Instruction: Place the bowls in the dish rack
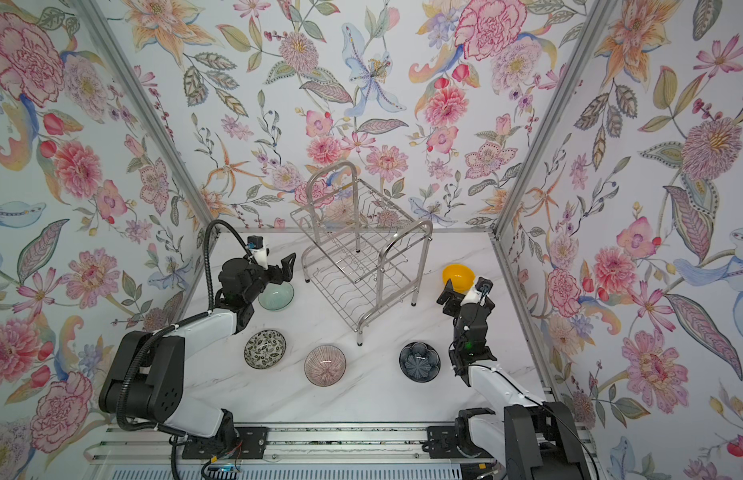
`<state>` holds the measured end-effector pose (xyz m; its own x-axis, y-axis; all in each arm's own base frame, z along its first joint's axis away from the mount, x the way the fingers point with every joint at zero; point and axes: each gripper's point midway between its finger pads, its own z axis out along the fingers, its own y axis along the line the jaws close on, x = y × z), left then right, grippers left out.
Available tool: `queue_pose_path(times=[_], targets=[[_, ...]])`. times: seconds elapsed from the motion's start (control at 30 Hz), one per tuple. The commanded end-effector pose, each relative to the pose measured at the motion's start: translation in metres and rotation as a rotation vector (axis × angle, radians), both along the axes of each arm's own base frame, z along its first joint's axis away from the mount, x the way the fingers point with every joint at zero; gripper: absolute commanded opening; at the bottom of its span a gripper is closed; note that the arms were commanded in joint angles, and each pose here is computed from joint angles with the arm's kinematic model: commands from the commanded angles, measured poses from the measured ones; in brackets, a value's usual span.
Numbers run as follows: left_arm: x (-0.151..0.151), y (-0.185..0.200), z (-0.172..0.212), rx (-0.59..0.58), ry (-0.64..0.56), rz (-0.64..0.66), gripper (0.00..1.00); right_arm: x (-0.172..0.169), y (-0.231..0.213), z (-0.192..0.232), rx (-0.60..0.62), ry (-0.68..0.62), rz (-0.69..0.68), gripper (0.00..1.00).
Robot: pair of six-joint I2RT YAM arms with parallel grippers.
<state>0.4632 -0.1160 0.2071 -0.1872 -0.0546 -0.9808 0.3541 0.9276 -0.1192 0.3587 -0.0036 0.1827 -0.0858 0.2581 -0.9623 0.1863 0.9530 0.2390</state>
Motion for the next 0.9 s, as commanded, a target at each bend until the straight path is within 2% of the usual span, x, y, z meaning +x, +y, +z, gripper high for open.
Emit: queue_pose_path(times=[0.0, 0.23, 0.43, 0.6, 0.87], targets=[[0.006, -0.032, 0.008, -0.048, -0.024, -0.143, 0.92, 0.008, 0.020, 0.013, 0.015, -0.043, 0.095, 0.99], [0.027, -0.056, 0.006, -0.099, -0.068, -0.263, 0.85, 0.010, 0.047, 0.011, 0.033, -0.041, 0.225, 0.98], [0.035, -0.060, 0.013, -0.177, -0.122, -0.377, 0.69, 0.004, 0.067, 0.012, 0.088, -0.050, 0.314, 0.97], [0.039, -0.054, 0.021, -0.216, -0.147, -0.475, 0.61, 0.000, 0.083, 0.019, 0.123, -0.079, 0.370, 0.96], [0.049, -0.046, 0.025, -0.215, -0.164, -0.530, 0.59, -0.015, 0.123, 0.024, 0.039, -0.103, 0.535, 0.93]])
